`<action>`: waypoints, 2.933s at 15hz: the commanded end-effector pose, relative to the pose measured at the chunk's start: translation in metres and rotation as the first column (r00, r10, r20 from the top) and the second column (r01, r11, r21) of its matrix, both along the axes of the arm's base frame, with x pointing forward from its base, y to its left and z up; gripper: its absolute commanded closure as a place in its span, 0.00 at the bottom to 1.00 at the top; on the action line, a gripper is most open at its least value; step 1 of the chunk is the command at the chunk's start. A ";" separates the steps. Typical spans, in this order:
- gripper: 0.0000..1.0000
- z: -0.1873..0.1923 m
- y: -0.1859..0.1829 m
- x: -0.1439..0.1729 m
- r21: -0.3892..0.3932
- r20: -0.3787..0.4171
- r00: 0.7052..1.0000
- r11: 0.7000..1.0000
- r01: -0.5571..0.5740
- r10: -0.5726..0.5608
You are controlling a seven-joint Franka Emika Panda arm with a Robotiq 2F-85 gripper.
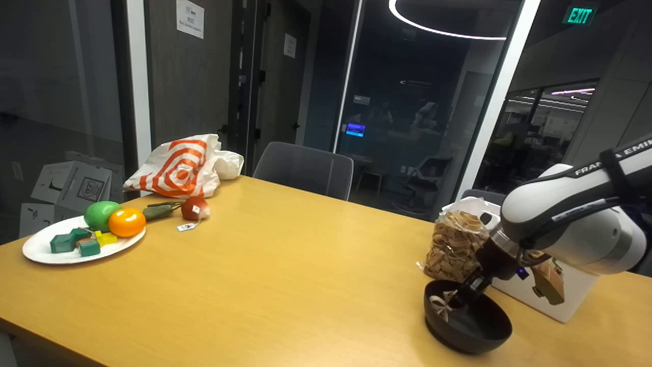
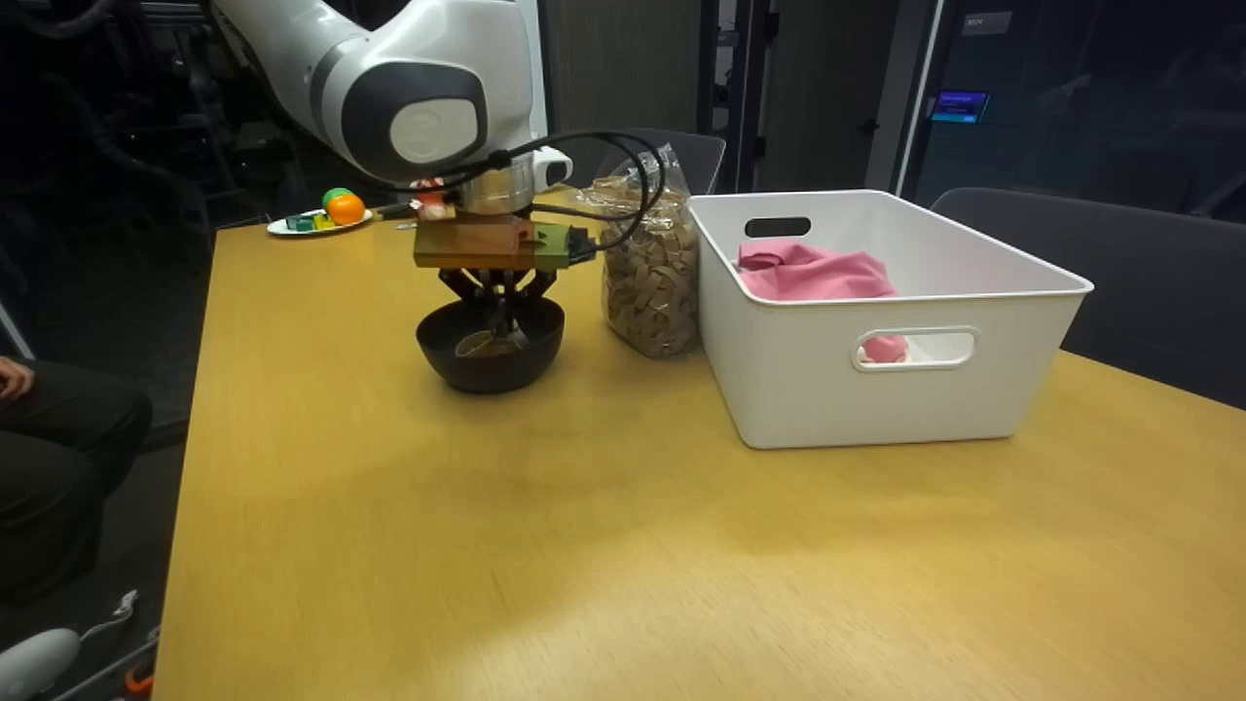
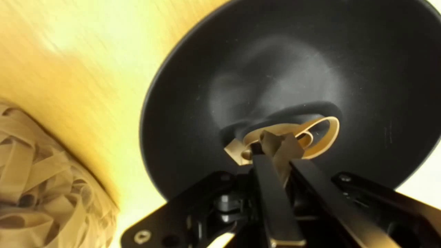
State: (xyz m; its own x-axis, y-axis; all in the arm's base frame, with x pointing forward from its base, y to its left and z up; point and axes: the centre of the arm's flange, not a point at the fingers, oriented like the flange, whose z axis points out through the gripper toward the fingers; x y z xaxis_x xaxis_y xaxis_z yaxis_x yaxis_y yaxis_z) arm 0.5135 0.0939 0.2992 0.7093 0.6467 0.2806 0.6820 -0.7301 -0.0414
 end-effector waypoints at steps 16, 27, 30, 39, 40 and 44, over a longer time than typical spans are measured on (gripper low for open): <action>0.91 0.167 -0.001 0.021 -0.005 0.383 0.923 0.999 0.039 -0.034; 0.91 0.144 -0.014 0.079 -0.146 0.503 0.862 0.978 0.150 -0.057; 0.91 0.142 -0.023 0.083 -0.165 0.512 0.857 0.971 0.173 -0.065; 0.11 0.151 -0.022 0.079 -0.147 0.508 0.856 0.969 0.197 -0.096; 0.05 0.152 -0.022 0.078 -0.146 0.510 0.855 0.970 0.196 -0.096; 0.00 0.156 -0.023 0.077 -0.149 0.530 0.844 0.969 0.195 -0.088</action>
State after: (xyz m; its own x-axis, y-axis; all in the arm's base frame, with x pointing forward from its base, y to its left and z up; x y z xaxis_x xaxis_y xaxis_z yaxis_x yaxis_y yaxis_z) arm 0.5904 0.0680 0.4425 0.6013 0.6309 0.4903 0.4740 -0.7756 0.4168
